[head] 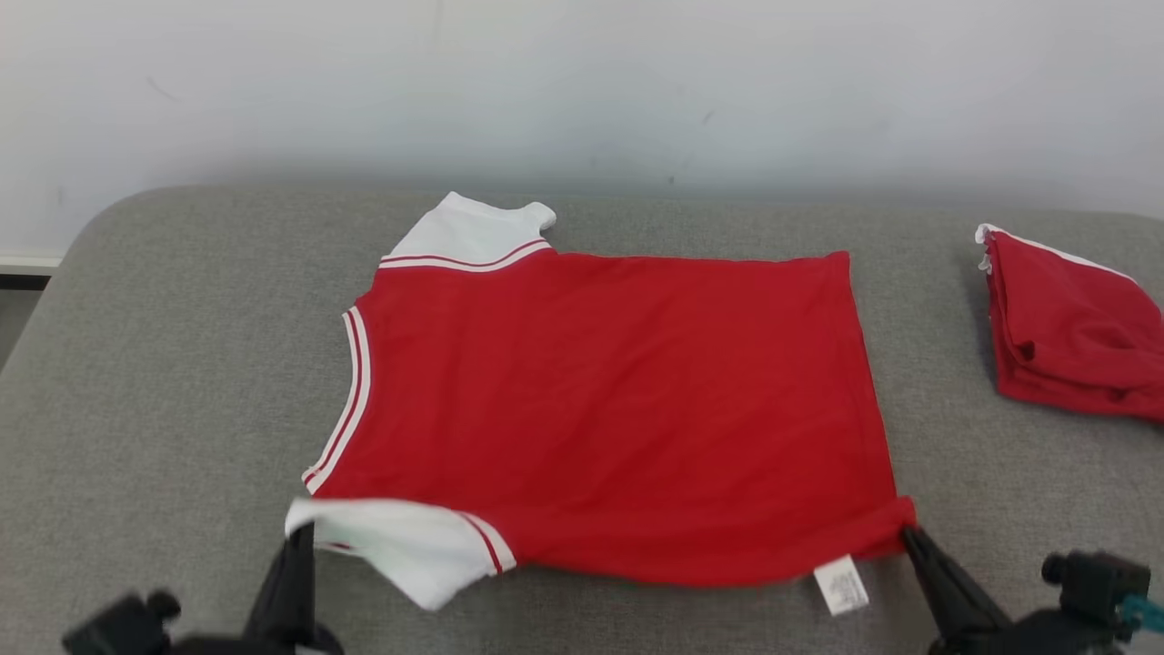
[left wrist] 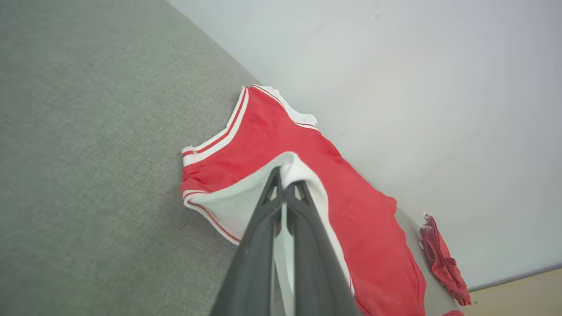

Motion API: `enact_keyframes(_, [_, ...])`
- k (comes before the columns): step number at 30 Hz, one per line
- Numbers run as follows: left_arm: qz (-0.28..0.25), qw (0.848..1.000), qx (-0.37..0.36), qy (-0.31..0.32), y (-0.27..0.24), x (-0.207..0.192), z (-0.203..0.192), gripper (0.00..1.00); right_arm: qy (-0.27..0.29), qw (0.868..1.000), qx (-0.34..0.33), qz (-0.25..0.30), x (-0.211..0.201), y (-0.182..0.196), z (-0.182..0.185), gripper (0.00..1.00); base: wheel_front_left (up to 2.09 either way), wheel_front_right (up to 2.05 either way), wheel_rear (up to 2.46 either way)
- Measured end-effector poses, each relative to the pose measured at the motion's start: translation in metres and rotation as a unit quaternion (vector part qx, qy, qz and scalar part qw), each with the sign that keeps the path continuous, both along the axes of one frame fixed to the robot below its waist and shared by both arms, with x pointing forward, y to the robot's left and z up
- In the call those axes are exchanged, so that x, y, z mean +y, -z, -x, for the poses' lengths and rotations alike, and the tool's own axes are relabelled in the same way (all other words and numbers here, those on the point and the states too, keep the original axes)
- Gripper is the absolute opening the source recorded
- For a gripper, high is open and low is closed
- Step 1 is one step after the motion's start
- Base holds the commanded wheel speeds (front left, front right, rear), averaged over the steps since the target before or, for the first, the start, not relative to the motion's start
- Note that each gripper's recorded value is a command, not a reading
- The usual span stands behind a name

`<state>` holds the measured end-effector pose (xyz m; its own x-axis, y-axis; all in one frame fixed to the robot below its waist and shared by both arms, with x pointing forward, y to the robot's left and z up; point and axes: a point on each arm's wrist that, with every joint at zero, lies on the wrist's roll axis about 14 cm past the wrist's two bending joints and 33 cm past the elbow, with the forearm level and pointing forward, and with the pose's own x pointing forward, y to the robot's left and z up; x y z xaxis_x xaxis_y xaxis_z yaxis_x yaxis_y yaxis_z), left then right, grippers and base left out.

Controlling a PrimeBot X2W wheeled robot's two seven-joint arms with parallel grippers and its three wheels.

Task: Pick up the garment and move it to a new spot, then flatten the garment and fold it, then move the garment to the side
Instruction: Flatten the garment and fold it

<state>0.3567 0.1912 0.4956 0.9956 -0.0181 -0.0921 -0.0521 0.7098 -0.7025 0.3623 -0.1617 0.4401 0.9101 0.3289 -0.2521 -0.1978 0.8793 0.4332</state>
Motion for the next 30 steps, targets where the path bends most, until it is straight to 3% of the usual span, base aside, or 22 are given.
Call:
enact_keyframes(6, [-0.02, 0.999, -0.012, 0.041, -0.02, -0.005, -0.056, 0.0, 0.005, 1.0, -0.02, 0.004, -0.001, -0.022, -0.044, 0.0, 0.0, 0.0, 0.0])
enact_keyframes(12, [-0.029, 0.997, 0.021, 0.064, -0.01, -0.01, -0.107, 0.0, 0.018, 1.0, -0.003, 0.024, -0.009, -0.016, -0.083, 0.0, 0.0, 0.0, 0.0])
enact_keyframes(23, [-0.062, 0.992, 0.08, 0.077, 0.034, -0.013, -0.149, 0.0, 0.025, 0.998, 0.031, 0.041, -0.005, 0.015, -0.102, 0.0, 0.0, 0.0, 0.0])
enact_keyframes(24, [-0.071, 0.991, 0.08, 0.08, 0.036, -0.015, -0.151, 0.5, 0.025, 0.998, 0.032, 0.044, -0.006, 0.017, -0.102, 0.08, 0.0, 0.0, 0.0])
enact_keyframes(25, [-0.083, 0.99, 0.08, 0.081, 0.038, -0.015, -0.152, 1.0, 0.025, 0.998, 0.031, 0.046, -0.005, 0.018, -0.101, 0.32, 0.0, 0.0, 0.0])
enact_keyframes(26, [-0.089, 0.99, 0.079, 0.08, 0.039, -0.015, -0.151, 1.0, 0.026, 0.998, 0.029, 0.048, -0.006, 0.019, -0.1, 0.47, 0.0, 0.0, 0.0])
enact_keyframes(27, [-0.093, 0.99, 0.075, 0.078, 0.039, -0.015, -0.151, 1.0, 0.028, 0.998, 0.026, 0.05, -0.007, 0.019, -0.099, 0.99, 0.0, 0.0, 0.0])
enact_keyframes(30, [-0.118, 0.988, 0.061, 0.076, 0.037, -0.014, -0.146, 1.0, 0.042, 0.998, 0.013, 0.04, -0.01, 0.014, -0.097, 1.0, 0.0, 0.0, 0.0])
